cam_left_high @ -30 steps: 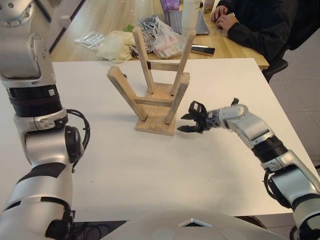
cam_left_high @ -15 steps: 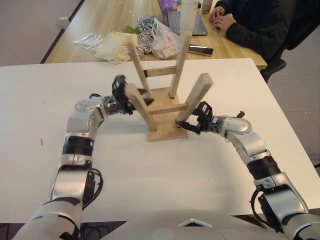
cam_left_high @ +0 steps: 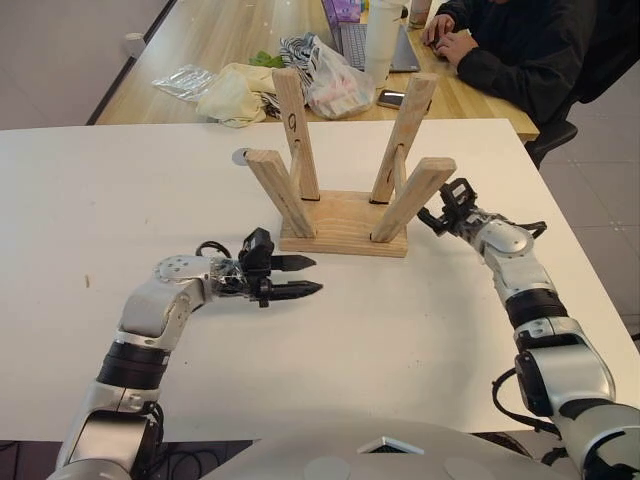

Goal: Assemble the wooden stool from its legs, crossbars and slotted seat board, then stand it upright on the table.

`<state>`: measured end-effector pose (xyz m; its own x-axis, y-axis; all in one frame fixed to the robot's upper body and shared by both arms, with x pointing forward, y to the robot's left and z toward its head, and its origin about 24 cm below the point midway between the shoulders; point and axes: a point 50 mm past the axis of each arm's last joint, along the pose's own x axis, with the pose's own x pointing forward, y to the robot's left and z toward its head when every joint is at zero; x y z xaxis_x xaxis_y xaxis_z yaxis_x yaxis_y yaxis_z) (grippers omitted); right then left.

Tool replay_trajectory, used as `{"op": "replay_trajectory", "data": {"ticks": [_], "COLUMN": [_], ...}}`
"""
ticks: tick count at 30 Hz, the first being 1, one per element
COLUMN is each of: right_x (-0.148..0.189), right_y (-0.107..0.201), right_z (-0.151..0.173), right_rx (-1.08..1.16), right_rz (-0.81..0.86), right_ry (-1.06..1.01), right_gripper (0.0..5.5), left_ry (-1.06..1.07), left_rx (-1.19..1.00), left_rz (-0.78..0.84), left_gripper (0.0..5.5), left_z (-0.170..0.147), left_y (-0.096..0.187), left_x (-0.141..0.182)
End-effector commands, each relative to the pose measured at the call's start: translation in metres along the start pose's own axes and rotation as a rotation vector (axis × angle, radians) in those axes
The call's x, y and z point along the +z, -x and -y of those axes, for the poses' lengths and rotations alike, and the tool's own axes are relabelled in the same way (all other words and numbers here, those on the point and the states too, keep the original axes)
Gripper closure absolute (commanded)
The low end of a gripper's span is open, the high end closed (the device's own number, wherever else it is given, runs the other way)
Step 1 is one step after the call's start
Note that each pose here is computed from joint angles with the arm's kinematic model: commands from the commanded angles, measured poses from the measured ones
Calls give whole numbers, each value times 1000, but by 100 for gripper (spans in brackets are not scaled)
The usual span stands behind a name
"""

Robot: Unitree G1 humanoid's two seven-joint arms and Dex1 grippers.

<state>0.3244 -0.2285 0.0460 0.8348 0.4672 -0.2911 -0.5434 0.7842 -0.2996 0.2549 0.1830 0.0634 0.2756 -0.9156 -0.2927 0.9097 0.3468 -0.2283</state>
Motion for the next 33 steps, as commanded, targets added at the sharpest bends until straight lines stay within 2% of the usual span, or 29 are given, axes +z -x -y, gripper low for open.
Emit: {"op": "replay_trajectory", "data": {"ticks": [1, 5, 9, 11, 15, 19, 23, 26, 28, 31, 32, 33], "right_x": [-7, 0, 17, 29, 47, 49, 58, 75, 82, 89, 90, 89], "right_y": [26, 29, 17, 10, -2, 6, 31, 64, 70, 60, 53, 48], "right_z": [-6, -25, -40, -47, -53, -54, -61, -72, -72, -61, -54, -48], "right_rx": [224, 369, 417, 443, 506, 539, 627, 733, 717, 633, 565, 505], "right_rz": [-28, 13, 84, 135, 201, 209, 222, 172, 103, 48, 46, 37], "right_ry": [-33, -89, -135, -162, -215, -283, -468, -683, -814, -1020, -1069, -1105], "right_gripper": [234, 234, 234, 230, 287, 348, 364, 364, 371, 382, 382, 382], "left_ry": [-102, -142, -161, -157, -132, -93, 34, 196, 286, 415, 452, 483], "left_rx": [178, 222, 147, 105, 84, 0, -162, -178, -128, 8, 46, 64], "left_rz": [13, 41, 96, 101, 123, 144, 124, 123, 114, 88, 96, 105], "left_gripper": [264, 264, 264, 288, 341, 385, 412, 433, 439, 441, 408, 397], "left_z": [-39, -59, -60, -59, -56, -45, -10, 9, 5, -16, -23, -27], "left_y": [13, -2, -21, -22, -12, -10, 11, 34, 43, 48, 49, 50], "left_x": [16, 23, 32, 32, 30, 32, 28, 41, 51, 53, 53, 53]}}
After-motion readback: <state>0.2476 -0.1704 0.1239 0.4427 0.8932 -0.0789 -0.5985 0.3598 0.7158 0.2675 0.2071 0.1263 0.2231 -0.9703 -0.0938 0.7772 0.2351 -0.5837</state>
